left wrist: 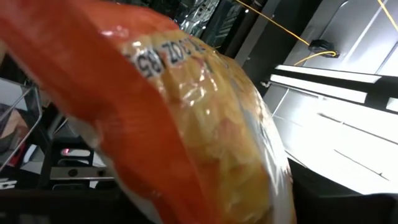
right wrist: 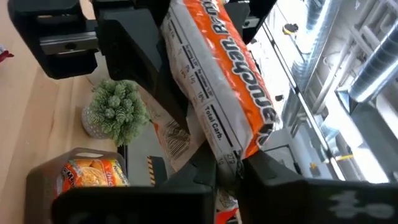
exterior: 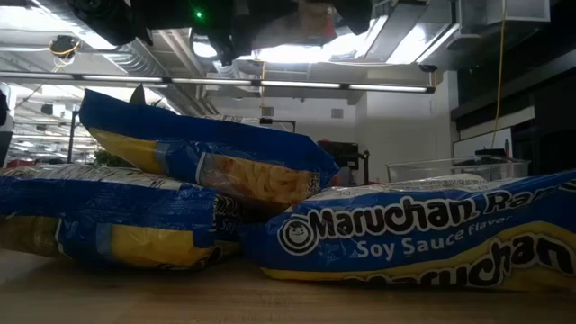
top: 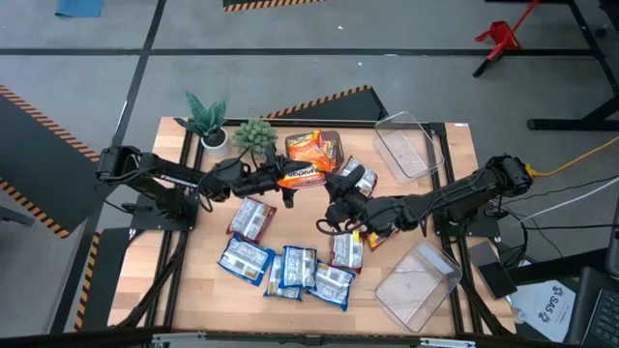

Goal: Sort Maruchan noodles
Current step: Put the orange noodle pack into the black bin

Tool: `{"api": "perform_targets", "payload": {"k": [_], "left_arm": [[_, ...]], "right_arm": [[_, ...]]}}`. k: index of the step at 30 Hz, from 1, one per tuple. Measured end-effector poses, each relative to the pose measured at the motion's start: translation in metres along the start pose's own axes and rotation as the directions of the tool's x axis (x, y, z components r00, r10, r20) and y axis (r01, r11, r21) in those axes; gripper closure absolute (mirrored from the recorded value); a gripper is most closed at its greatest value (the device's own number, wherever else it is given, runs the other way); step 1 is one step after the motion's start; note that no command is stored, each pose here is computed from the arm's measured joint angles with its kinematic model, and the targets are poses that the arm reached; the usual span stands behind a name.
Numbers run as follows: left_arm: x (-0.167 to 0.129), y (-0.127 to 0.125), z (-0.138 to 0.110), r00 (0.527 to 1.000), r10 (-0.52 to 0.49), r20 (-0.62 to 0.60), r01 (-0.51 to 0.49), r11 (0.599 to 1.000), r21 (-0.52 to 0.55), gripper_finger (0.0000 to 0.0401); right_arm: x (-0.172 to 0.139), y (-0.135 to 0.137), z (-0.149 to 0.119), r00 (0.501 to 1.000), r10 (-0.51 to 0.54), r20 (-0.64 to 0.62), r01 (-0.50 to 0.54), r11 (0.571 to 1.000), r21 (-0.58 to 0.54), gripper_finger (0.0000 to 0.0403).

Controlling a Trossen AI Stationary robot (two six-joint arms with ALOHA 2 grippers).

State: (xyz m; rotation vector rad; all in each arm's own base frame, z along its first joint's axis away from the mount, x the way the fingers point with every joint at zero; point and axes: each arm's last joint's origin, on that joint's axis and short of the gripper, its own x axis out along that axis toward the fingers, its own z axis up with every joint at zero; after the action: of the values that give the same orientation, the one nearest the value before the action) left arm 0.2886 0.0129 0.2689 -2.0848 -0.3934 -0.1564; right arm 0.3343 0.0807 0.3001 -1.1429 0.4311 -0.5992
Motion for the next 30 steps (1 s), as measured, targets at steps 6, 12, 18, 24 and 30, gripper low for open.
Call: {"api": "perform_targets", "payload": {"k": [6,12,18,24,30], "left_arm": [[0.001,-0.003,0.004,1.000,-0.011,0.009,0.011,1.000,0.006,0.0237],[0.001,-0.004,0.007,1.000,-0.018,0.019,0.018,1.000,0.010,0.0237],[0.003,-0.007,0.019,0.999,0.033,0.024,-0.036,0.988,0.149,0.0237],[0.003,-0.006,0.049,0.978,0.170,0.124,-0.203,0.912,0.355,0.0237],[-0.002,-0.012,0.082,0.932,0.212,0.295,-0.348,0.754,0.557,0.0237]], "right_arm": [[0.000,0.001,-0.002,0.999,-0.009,-0.052,0.013,0.997,0.079,0.0302],[-0.004,0.004,-0.002,0.996,-0.008,-0.083,0.020,0.989,0.144,0.0190],[-0.025,0.020,0.000,0.983,0.000,-0.184,0.024,0.992,0.124,0.0109],[-0.060,0.017,0.002,0.965,-0.068,-0.254,0.127,0.967,0.223,0.0104],[-0.080,0.002,0.003,0.948,-0.131,-0.291,0.223,0.924,0.310,0.0121]]}}
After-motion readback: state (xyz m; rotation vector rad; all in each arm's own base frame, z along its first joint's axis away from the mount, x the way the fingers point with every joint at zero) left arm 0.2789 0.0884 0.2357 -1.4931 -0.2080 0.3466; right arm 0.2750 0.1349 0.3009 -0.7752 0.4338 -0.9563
